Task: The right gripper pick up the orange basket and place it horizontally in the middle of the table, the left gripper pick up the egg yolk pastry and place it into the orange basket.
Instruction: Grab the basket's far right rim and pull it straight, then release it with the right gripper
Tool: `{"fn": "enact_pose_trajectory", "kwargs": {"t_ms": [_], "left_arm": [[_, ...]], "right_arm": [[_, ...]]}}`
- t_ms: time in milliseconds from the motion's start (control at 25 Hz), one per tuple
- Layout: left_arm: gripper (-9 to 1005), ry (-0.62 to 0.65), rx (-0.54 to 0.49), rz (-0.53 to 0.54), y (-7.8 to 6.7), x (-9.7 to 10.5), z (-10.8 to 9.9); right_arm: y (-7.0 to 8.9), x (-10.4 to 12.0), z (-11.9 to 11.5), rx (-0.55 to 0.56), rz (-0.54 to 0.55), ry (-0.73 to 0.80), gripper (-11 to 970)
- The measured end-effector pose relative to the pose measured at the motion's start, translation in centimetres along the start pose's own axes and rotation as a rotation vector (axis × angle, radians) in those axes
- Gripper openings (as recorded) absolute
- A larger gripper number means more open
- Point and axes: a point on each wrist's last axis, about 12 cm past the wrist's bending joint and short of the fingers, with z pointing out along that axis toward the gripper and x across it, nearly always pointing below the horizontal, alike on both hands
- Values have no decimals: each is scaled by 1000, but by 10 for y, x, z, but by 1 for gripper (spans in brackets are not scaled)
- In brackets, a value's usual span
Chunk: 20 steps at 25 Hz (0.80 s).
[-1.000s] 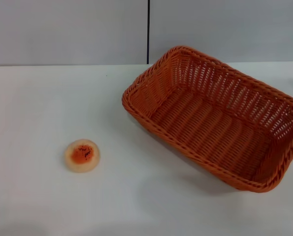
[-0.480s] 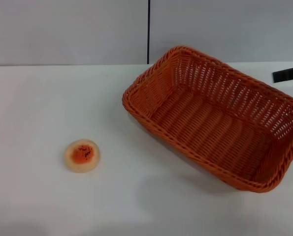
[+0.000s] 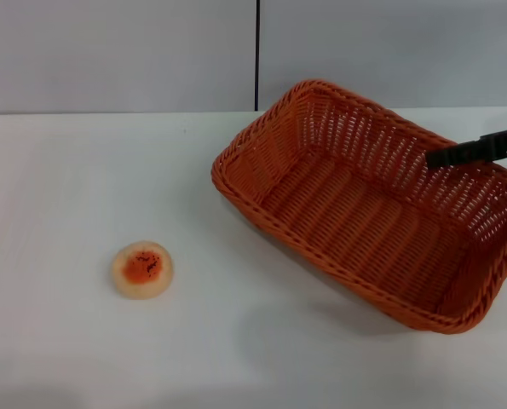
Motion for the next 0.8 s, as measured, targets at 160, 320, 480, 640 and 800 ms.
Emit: {"fn": "enact_pose_trajectory", "kwargs": {"t_ms": [160,320,480,640,800], "left_arm": [[745,-1,3,5,1,-1,2],[744,-2,5,7,1,-1,2],[743,-4,9,8,1,-2,4],[742,-5,10,9,1,-2,4],[740,-9,10,9,1,-2,4]], "right_arm": [[2,3,11,21,-13,7,821],[3,3,14,22,-21,16,820],[6,2,16,26,-41,27,747],[6,1,17,33,-56,36,600],[7,0,17,36,-69,43,447]]}}
